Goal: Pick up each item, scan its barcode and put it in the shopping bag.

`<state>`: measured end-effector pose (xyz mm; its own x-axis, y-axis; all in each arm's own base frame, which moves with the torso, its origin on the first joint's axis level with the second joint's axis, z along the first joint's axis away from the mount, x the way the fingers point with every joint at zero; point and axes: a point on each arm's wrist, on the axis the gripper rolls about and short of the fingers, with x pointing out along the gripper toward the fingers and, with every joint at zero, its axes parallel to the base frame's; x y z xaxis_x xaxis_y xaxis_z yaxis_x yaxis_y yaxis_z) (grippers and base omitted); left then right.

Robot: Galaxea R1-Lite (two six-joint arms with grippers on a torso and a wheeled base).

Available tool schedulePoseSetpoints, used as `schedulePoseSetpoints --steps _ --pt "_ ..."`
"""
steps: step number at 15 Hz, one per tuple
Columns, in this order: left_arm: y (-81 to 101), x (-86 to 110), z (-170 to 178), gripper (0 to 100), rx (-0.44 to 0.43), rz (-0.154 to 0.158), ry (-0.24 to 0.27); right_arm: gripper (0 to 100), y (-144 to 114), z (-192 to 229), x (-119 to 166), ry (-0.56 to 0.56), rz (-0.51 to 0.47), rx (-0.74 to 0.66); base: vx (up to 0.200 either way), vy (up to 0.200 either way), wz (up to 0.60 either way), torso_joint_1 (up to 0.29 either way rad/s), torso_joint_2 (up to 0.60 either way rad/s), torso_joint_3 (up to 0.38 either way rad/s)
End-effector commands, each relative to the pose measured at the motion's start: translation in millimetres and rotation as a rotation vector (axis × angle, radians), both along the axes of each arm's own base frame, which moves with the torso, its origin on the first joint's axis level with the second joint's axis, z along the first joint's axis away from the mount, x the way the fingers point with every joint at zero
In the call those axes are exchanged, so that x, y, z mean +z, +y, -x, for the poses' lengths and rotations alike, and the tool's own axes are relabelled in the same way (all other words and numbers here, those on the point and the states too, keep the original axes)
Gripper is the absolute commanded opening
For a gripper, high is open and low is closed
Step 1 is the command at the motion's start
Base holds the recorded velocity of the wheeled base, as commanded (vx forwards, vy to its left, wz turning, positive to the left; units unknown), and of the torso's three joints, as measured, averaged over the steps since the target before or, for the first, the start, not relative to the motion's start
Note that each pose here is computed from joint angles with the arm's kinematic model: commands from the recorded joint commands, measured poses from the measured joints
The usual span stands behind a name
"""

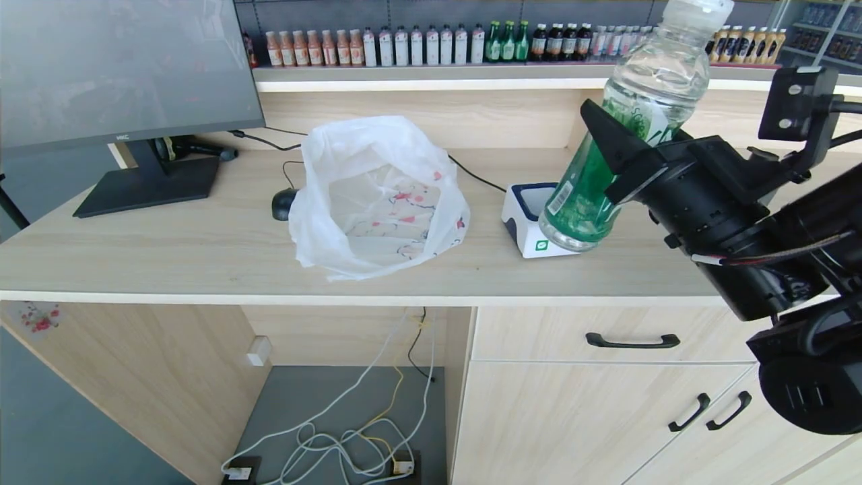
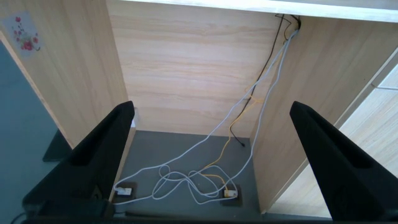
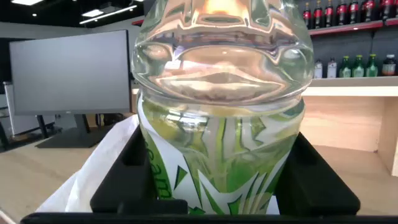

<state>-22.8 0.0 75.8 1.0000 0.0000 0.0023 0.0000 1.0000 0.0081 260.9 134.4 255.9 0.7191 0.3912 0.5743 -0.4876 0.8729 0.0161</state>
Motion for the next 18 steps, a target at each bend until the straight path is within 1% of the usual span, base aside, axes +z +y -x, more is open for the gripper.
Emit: schedulePoseSetpoints --steps 1,3,5,8,18 --pt "0.0 0.0 0 100 0.0 -0.001 -0.001 0 -2 -5 -7 0.039 -0.023 -0.022 0.0 0.0 0.0 0.0 0.0 0.0" --pt "0.0 0.0 0 100 0.0 -0.001 -0.001 0 -2 -8 -10 0.06 -0.045 -0.035 0.0 0.0 0.0 0.0 0.0 0.0" --pt "0.0 0.0 0 100 0.0 -0.001 -0.001 0 -4 -11 -2 0.029 -0.06 -0.045 0.0 0.0 0.0 0.0 0.0 0.0" --pt "0.0 0.0 0 100 0.0 0.007 -0.001 0 -6 -7 3 0.007 -0.049 -0.053 0.0 0.0 0.0 0.0 0.0 0.0" --pt "0.0 0.0 0 100 0.0 0.007 -0.001 0 -3 -9 6 -0.014 -0.04 -0.021 0.0 0.2 0.0 0.001 0.0 0.002"
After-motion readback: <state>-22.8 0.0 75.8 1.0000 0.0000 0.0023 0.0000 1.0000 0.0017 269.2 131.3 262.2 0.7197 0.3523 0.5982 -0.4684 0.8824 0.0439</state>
